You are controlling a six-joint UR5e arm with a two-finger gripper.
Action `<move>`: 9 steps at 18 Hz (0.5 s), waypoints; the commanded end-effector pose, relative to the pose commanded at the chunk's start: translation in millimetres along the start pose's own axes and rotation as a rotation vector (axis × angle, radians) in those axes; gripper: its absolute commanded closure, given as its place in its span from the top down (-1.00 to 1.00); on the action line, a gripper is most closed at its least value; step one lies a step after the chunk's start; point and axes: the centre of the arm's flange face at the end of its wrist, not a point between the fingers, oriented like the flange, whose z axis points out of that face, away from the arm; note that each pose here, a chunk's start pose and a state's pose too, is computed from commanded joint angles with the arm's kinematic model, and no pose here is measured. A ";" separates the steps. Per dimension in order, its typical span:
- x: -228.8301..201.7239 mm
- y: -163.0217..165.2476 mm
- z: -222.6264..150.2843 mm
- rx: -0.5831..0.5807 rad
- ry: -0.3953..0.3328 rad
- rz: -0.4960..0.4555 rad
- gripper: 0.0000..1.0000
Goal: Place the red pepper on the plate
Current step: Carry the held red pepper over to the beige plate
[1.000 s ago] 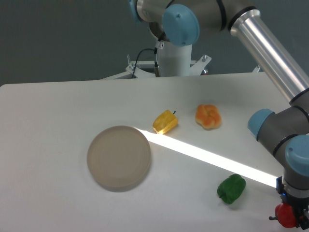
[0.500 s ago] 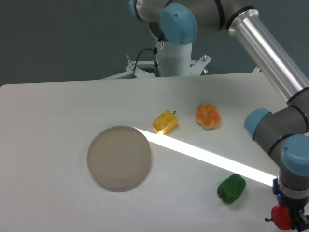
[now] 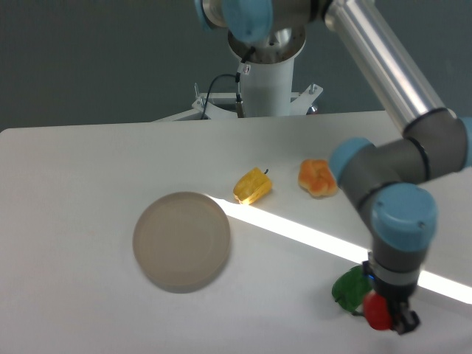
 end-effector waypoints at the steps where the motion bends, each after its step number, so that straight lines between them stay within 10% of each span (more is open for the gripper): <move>1: 9.7 -12.3 -4.1 0.004 0.010 -0.007 -0.05; 9: 105.5 -126.7 -14.6 0.065 0.115 -0.056 -0.05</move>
